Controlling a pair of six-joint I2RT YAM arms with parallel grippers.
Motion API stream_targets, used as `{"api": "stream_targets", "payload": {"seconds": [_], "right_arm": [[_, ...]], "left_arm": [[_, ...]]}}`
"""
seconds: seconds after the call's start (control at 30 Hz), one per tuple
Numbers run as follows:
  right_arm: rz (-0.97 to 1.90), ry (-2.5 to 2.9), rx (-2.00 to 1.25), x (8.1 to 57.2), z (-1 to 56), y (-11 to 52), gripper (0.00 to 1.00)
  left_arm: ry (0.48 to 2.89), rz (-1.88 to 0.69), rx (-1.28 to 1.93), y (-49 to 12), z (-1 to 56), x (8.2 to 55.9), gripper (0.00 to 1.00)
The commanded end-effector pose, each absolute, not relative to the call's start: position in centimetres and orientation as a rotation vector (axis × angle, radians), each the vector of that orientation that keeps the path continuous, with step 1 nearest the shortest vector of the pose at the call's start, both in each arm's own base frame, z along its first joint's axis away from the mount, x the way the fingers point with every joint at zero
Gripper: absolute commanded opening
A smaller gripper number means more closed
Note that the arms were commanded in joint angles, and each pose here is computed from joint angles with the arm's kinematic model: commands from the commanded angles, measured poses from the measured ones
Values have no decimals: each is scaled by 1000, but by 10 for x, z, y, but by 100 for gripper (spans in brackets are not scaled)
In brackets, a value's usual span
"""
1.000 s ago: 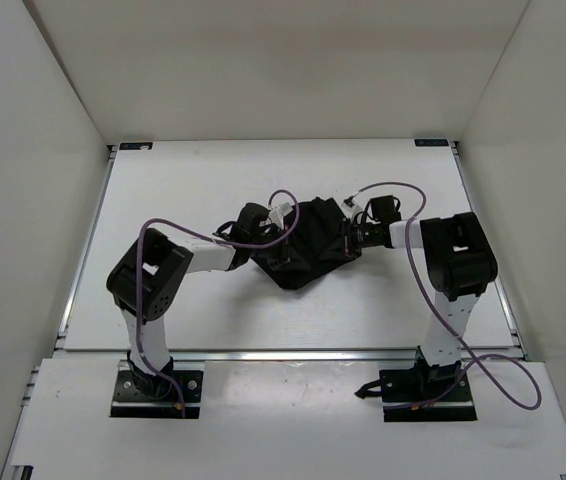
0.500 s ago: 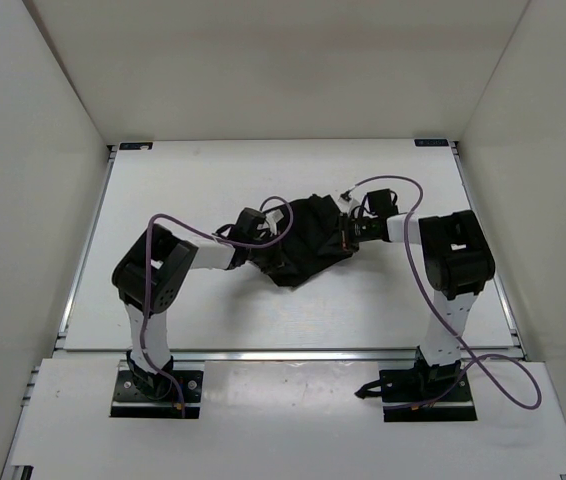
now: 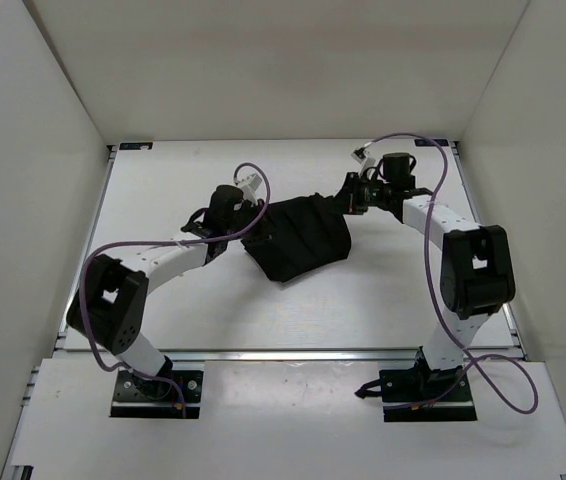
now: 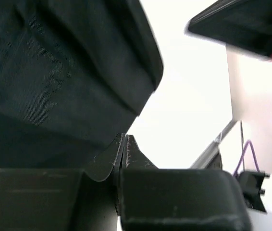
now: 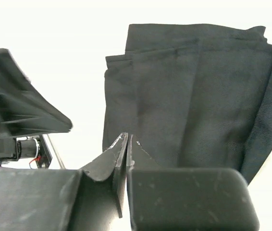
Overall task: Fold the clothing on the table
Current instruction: Fold the skirt
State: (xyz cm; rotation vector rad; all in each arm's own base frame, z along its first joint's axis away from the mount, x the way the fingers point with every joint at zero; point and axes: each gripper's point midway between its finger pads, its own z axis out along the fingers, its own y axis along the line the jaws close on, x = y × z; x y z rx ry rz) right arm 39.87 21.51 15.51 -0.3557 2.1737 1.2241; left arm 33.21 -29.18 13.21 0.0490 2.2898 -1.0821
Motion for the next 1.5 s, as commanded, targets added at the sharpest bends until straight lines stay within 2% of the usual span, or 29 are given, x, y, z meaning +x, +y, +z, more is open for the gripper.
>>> {"api": "stream_targets", "payload": {"seconds": [0.0,0.27,0.43,0.57,0.67,0.83,0.9,0.97,1.0,1.03,1.07,1.1,1.13,1.17,1.3,1.47], "right_arm": [[1226,2219,-335,415,126,217,0],[1201,2260,-470,459,110,251,0],[1186,2379,-425,460,63,250,0],[1203,2456,-393,450,34,244,0],[1214,2448,-389,448,39,244,0],[1177,2312,-426,464,102,239,0],[1143,2283,-420,467,123,232,12],[1114,2235,-422,462,155,228,39],[1100,2243,-426,457,152,224,47],[1063,2208,-424,454,169,220,51],[1031,2200,-433,445,173,215,61],[974,2212,-429,434,171,209,70],[900,2252,-400,430,158,199,75],[867,2259,-399,421,161,196,81],[760,2382,-347,385,124,173,89],[771,2455,-301,347,85,167,91]], "left_arm": [[2240,-989,-9,-280,129,353,0],[2247,-881,-29,-284,117,388,0],[2412,-749,-40,-269,65,385,0],[2466,-712,-60,-255,47,388,0],[2487,-718,-72,-252,41,387,0],[2461,-759,-64,-249,60,393,0],[2453,-770,-50,-248,69,392,0],[2438,-783,-28,-243,85,388,2],[2421,-779,-19,-239,93,387,9],[2427,-760,-22,-231,95,385,29],[2413,-749,-15,-224,106,383,43],[2411,-728,-8,-219,113,377,64],[2403,-693,16,-214,117,377,86],[2422,-651,35,-204,120,371,97],[2437,-488,44,-179,138,354,99],[2437,-429,-5,-158,131,324,99]]}}
